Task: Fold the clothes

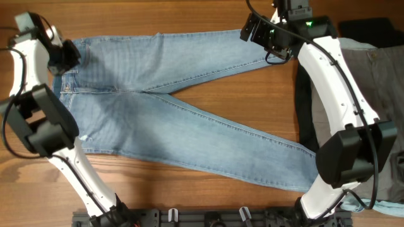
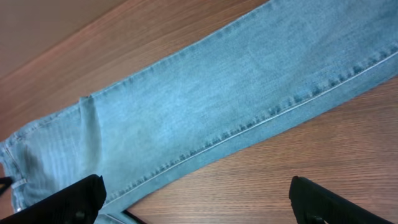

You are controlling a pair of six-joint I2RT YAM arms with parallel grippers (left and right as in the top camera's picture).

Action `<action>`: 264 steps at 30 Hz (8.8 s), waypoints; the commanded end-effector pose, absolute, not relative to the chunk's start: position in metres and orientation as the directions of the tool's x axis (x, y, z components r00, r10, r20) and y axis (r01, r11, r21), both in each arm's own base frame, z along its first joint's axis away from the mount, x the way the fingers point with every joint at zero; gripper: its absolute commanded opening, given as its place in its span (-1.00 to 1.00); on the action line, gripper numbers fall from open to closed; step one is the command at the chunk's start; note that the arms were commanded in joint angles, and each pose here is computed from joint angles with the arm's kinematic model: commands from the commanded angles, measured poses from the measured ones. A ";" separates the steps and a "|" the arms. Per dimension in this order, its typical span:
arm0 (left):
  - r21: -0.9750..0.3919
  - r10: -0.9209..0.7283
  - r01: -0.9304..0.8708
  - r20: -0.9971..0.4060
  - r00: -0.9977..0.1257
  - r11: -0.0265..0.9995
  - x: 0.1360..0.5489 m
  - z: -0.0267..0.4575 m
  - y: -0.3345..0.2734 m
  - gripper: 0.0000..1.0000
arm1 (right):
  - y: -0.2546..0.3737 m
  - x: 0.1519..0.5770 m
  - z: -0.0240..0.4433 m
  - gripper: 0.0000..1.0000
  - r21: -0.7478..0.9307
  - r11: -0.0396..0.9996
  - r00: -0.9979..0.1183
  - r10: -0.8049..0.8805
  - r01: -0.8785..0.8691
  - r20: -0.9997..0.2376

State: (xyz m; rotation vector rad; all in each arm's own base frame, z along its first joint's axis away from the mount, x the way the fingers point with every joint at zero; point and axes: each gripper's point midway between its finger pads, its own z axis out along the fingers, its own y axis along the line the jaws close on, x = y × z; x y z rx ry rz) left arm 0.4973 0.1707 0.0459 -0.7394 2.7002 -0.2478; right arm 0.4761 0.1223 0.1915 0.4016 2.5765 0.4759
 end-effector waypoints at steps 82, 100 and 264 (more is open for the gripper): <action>0.029 -0.963 -0.998 -0.260 -0.068 0.062 0.167 0.113 0.379 -0.19 | 0.052 0.283 0.027 0.61 0.085 0.708 -0.713 0.696 0.701 0.083; 0.017 -0.958 -0.999 -0.286 -0.037 0.033 0.159 0.114 0.389 0.10 | 0.059 0.272 -0.007 -0.18 0.160 0.671 -0.689 0.715 0.724 0.119; -0.084 -0.999 -0.996 -0.018 -0.032 0.034 0.099 0.005 0.325 0.11 | 0.069 0.349 0.077 -0.91 0.482 0.647 -0.722 0.691 0.591 -0.043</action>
